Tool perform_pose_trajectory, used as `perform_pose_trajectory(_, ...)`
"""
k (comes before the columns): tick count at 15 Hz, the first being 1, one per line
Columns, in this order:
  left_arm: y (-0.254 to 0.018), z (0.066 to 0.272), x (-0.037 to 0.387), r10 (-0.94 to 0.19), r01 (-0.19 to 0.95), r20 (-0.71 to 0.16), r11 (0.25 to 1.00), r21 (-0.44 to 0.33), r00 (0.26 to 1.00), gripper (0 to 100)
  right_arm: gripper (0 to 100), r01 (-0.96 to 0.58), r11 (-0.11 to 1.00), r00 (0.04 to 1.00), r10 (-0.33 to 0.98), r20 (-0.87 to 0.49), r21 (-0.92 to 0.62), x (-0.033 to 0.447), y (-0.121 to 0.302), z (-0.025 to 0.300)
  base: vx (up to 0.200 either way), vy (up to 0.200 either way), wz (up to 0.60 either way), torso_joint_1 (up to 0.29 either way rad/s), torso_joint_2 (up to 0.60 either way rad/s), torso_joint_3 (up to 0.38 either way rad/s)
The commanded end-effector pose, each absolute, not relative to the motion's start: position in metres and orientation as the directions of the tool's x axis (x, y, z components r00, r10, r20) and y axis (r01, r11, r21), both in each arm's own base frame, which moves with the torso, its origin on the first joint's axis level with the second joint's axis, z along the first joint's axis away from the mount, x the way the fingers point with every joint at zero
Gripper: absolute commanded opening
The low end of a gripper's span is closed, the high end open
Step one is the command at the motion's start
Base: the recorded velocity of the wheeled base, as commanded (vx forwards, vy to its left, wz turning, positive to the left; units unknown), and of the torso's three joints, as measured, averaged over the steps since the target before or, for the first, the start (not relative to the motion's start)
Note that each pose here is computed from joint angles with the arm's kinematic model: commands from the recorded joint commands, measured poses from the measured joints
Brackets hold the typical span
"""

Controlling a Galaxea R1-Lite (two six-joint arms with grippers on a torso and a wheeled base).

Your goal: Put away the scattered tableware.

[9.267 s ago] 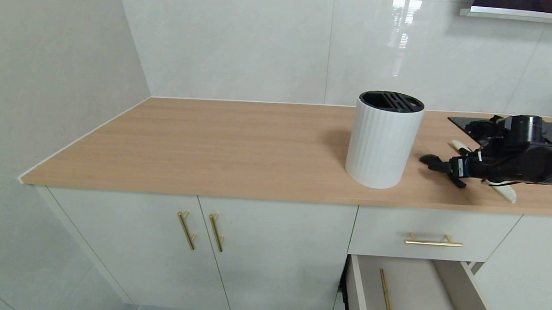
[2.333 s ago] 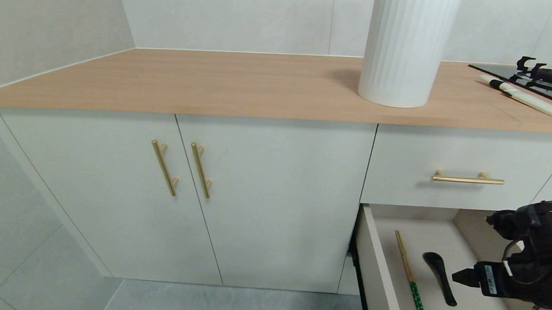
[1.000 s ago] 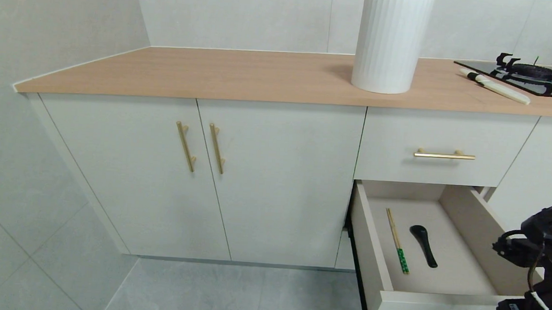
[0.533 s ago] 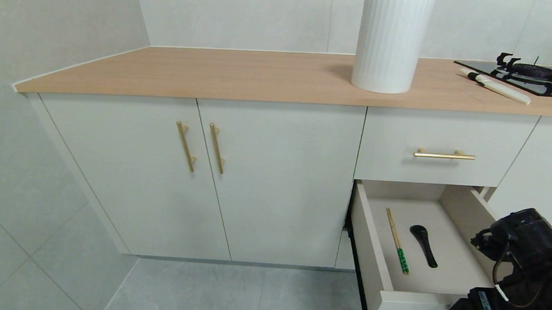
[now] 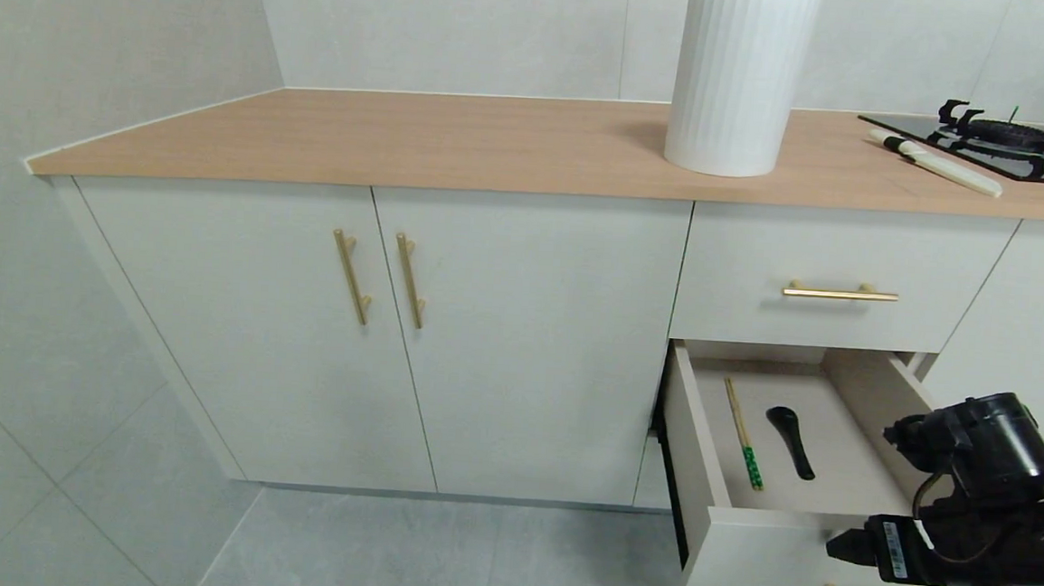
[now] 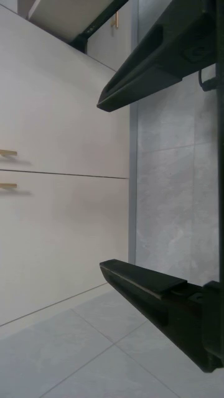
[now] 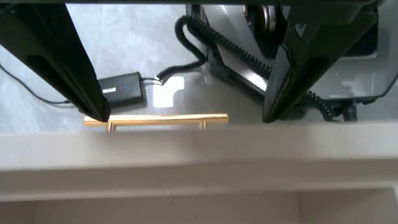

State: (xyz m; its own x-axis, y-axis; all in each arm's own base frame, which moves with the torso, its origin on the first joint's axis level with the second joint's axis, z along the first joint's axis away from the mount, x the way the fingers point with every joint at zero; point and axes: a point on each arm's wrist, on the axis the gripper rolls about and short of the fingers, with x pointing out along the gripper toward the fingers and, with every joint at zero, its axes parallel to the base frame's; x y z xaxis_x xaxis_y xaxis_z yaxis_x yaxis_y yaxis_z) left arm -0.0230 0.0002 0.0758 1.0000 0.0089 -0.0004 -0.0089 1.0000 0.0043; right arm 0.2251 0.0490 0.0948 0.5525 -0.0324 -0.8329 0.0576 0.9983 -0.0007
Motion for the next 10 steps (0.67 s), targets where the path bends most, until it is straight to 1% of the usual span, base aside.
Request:
perform_pose_trajectory(1,0.0,0.076,-0.023,0.009,-0.009,-0.002,1.0,0.005,1.0,100,100,0.063,0.998,0.55,-0.038,-0.834,-0.004,0.237,0.05,0.087,0.0,0.0,0.0,0.0,0.0,0.0)
perform_pose_trajectory(3,0.0,0.076,-0.023,0.009,-0.009,-0.002,1.0,0.005,1.0,100,100,0.087,0.996,0.58,-0.047,-0.813,0.005,0.258,0.047,0.082,0.0,0.0,0.0,0.0,0.0,0.0)
perform_pose_trajectory(4,0.0,0.076,-0.023,0.009,-0.009,-0.002,1.0,0.005,1.0,100,100,0.096,0.995,0.608,-0.052,-0.792,0.008,0.278,0.045,0.078,0.0,0.0,0.0,0.0,0.0,0.0)
perform_pose_trajectory(8,0.0,0.076,-0.023,0.009,-0.009,-0.003,1.0,0.005,1.0,100,100,0.111,0.994,0.676,-0.061,-0.735,0.02,0.329,0.044,0.081,0.0,0.0,0.0,0.0,0.0,0.0)
perform_pose_trajectory(10,0.0,0.076,-0.023,0.009,-0.009,-0.003,1.0,0.005,1.0,100,100,0.116,0.993,0.696,-0.061,-0.715,0.028,0.346,0.045,0.082,0.0,0.0,0.0,0.0,0.0,0.0)
